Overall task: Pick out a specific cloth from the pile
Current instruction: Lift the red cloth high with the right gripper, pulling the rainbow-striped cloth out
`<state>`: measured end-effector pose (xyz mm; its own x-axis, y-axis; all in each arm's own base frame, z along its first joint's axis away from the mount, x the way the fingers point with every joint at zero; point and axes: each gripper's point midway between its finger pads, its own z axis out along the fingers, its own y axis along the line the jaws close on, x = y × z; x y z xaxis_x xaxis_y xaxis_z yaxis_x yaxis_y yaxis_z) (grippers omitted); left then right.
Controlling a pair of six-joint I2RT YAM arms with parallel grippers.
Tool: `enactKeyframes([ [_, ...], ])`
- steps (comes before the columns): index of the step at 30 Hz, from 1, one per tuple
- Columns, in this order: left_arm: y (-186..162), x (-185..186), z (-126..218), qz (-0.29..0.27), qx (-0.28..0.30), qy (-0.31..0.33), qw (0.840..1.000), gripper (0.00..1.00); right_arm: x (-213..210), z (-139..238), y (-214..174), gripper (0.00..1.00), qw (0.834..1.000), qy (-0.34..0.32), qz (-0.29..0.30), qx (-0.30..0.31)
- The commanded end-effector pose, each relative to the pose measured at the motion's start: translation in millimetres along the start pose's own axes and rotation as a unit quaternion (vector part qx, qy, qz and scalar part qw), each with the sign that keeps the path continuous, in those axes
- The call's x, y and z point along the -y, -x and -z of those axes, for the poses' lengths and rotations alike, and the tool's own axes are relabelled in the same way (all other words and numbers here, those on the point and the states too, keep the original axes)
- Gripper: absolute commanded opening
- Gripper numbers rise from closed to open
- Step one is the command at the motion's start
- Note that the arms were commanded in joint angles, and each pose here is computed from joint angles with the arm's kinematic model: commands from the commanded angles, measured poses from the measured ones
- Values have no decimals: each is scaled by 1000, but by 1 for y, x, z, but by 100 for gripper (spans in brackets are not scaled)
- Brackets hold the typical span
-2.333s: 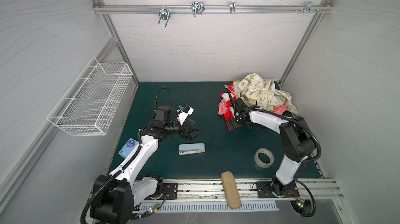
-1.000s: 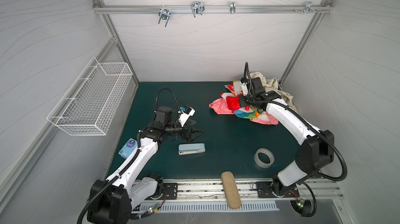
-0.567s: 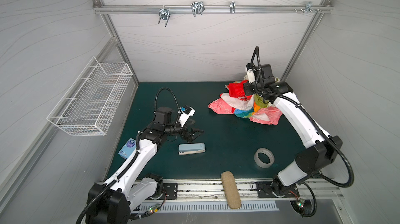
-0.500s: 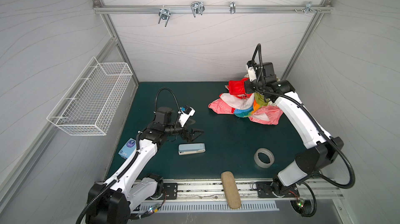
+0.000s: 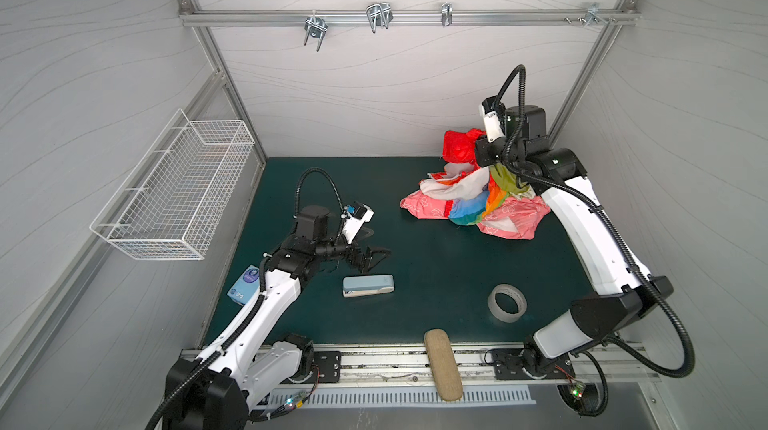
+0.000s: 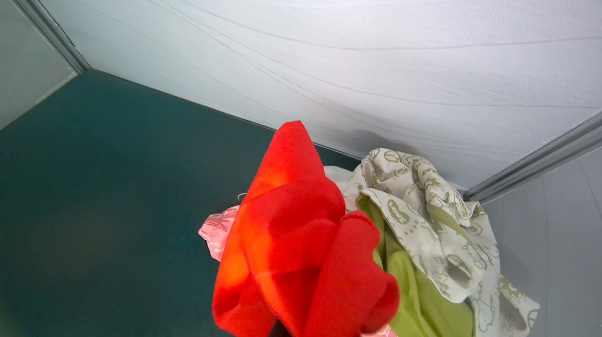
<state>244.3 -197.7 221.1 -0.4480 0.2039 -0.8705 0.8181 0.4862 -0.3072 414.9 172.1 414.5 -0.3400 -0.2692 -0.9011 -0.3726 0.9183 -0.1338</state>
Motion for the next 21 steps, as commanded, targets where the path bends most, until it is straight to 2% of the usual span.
enactKeyframes([
  [1, 16, 4, 6, -35, 27, 9, 999, 98, -1, 46, 66, 0, 993, 13, 7, 117],
  [8, 22, 9, 6, -38, 36, 5, 999, 98, -5, 43, 102, 0, 987, 24, 38, 155],
  [13, 23, 11, 8, -45, 40, 6, 998, 98, -12, 42, 124, 0, 983, 45, 37, 177],
  [21, 25, 13, 11, -55, 50, 12, 997, 98, -20, 65, 159, 0, 967, 79, 23, 240],
])
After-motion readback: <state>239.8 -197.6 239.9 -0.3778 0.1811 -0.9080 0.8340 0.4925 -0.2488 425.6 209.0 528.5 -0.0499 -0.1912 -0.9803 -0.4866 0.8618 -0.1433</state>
